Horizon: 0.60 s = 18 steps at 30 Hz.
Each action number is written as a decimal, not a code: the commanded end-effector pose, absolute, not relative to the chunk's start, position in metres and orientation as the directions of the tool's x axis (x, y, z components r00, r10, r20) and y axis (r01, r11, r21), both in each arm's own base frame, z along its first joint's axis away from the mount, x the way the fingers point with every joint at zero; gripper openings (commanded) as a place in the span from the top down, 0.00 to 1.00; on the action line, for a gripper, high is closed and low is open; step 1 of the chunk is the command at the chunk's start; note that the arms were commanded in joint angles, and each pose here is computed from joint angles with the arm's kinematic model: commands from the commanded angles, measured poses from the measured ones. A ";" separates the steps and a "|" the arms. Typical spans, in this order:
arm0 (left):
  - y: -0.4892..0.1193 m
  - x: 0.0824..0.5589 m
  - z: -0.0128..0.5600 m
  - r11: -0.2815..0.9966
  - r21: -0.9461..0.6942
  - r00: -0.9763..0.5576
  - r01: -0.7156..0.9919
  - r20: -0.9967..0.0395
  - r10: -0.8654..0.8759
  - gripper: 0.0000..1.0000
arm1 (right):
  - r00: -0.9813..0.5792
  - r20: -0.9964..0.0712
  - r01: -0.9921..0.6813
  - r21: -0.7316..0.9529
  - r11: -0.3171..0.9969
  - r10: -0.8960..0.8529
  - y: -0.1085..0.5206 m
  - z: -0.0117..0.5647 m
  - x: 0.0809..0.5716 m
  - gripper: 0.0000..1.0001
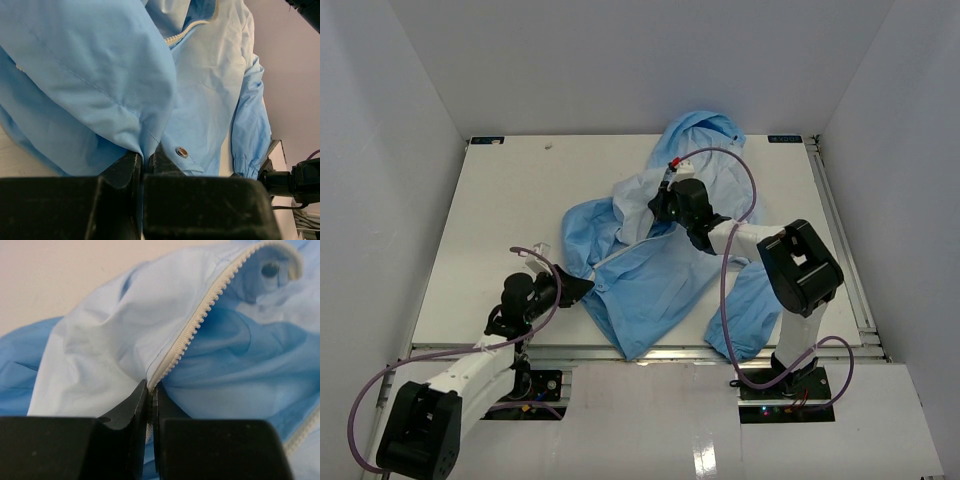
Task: Zip up the jacket
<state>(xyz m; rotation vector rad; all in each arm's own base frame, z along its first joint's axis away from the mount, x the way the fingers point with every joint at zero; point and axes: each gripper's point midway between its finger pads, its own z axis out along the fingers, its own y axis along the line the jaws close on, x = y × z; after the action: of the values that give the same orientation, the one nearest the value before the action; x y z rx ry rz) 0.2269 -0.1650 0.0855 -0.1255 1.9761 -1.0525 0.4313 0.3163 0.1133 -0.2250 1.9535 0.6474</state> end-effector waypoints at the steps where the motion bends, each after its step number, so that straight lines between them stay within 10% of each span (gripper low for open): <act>1: -0.161 0.214 0.071 0.635 -0.723 -0.620 0.272 -0.636 -0.459 1.00 | -0.202 -0.955 -0.459 0.287 0.841 0.216 0.304 0.217 0.469 0.92; 18: -0.164 0.211 0.070 0.593 -0.759 -0.624 0.268 -0.606 -0.494 1.00 | -0.076 -0.958 -0.343 0.287 0.895 0.278 0.213 0.277 0.560 0.92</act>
<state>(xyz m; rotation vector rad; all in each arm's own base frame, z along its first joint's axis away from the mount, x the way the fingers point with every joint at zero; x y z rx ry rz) 0.2343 -0.1618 0.1080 -0.1832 1.8815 -1.0676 0.5438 0.2093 0.2744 -0.0085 1.5912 0.4892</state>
